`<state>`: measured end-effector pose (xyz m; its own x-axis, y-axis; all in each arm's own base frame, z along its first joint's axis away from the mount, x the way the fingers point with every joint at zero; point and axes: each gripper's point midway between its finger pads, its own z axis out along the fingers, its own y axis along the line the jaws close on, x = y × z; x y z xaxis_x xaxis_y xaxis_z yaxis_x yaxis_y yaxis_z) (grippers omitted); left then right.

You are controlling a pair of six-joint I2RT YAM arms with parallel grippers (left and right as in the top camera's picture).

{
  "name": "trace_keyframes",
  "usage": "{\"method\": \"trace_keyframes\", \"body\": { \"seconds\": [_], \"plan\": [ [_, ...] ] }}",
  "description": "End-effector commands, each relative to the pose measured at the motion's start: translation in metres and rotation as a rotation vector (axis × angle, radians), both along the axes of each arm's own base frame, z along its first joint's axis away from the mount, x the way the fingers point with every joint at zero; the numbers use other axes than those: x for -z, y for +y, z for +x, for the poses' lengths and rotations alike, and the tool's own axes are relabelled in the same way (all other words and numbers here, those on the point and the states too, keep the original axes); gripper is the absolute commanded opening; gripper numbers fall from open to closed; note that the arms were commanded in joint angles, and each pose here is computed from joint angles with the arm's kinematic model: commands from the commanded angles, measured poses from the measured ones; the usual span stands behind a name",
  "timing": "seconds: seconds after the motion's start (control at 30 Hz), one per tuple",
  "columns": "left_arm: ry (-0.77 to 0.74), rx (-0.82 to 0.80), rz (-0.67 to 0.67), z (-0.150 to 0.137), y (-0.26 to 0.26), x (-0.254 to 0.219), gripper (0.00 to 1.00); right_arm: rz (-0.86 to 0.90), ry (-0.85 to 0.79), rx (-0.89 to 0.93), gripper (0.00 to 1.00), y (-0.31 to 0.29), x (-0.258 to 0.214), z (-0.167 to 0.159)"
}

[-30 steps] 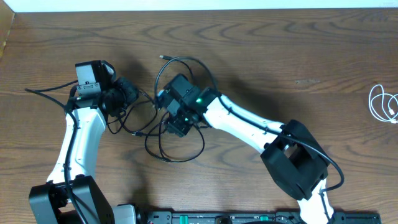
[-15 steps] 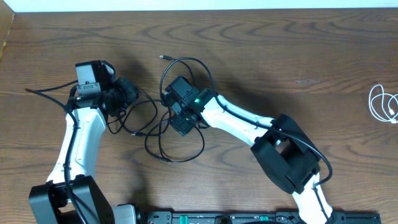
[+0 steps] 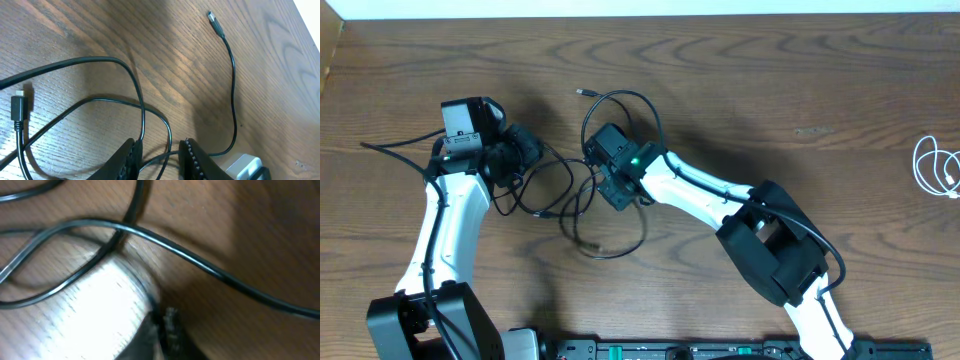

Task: Untangle cables

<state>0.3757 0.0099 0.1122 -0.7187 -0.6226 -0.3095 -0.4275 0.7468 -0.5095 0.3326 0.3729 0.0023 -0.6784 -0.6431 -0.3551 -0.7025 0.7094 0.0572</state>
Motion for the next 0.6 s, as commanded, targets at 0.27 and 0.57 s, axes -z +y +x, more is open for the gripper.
{"method": "trace_keyframes", "body": {
  "seconds": [0.27, 0.57],
  "plan": [
    [-0.007, 0.0, -0.004, 0.003, 0.0, -0.002, 0.3, -0.187, 0.016, 0.13, 0.01, -0.055, 0.018, 0.019],
    [-0.007, 0.0, -0.004, 0.003, 0.0, -0.002, 0.3, -0.629, -0.147, 0.221, 0.01, -0.15, -0.002, 0.038]
  ]
}}
